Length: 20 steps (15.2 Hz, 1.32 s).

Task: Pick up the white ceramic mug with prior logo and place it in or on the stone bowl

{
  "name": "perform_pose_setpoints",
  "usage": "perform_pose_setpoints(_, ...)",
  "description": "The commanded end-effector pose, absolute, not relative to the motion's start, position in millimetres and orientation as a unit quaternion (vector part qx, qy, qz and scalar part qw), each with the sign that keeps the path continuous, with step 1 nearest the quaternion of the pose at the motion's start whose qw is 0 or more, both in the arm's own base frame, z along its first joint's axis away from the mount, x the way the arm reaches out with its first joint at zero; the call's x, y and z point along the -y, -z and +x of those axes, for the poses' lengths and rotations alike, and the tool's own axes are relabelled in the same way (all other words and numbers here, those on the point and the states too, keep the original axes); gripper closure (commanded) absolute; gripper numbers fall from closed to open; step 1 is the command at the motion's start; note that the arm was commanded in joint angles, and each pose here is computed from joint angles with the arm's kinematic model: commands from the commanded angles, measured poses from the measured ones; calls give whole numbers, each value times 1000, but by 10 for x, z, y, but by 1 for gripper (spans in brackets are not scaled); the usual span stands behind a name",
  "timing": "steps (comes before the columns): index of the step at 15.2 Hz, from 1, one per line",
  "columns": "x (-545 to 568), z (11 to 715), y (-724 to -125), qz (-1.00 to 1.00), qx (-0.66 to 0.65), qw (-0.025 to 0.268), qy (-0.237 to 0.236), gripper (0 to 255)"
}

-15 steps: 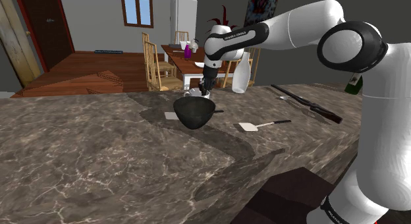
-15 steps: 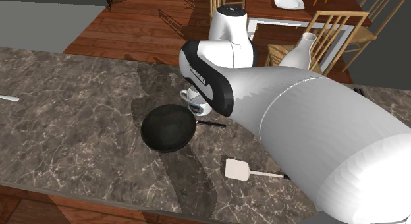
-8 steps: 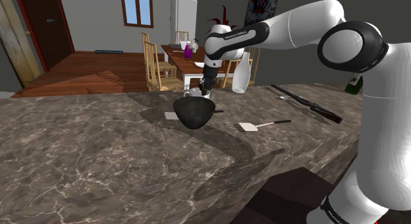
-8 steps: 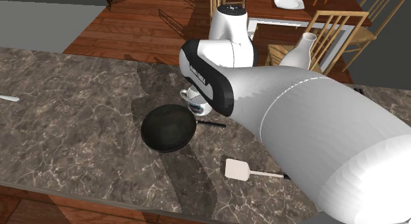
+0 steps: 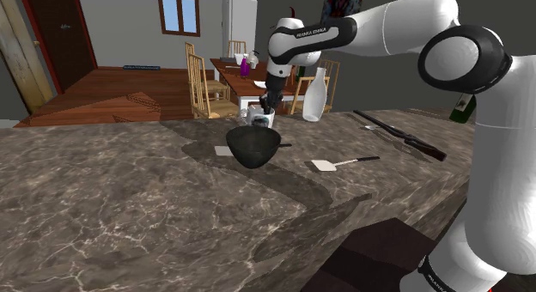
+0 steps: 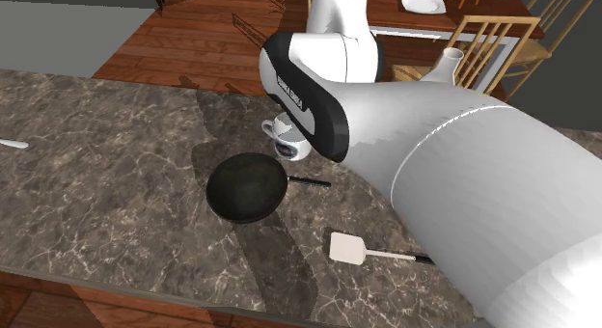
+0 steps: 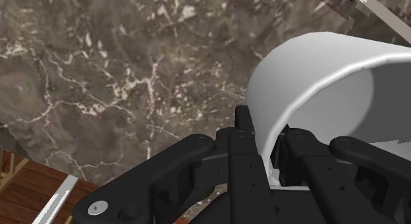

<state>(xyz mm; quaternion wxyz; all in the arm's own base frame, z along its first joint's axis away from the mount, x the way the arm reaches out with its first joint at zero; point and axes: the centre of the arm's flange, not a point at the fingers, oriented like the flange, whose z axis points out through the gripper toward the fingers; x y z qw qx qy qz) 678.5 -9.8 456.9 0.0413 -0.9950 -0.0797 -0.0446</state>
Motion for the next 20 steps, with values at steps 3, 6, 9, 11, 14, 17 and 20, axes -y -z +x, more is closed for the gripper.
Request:
perform_pose_setpoints(3,100,6783,-4779,-995,80,41,44,255)
perform_pose_setpoints(6,100,6783,-4937,-995,80,41,44,255)
perform_pose_setpoints(9,100,6783,-5096,-995,80,41,44,255)
perform_pose_setpoints(11,100,6783,-5201,-995,80,41,44,255)
perform_pose_setpoints(14,100,6783,-5360,-995,80,41,44,255)
perform_pose_setpoints(17,100,6783,-5518,-995,80,41,44,255)
perform_pose_setpoints(20,100,6783,-5677,-995,80,41,44,255)
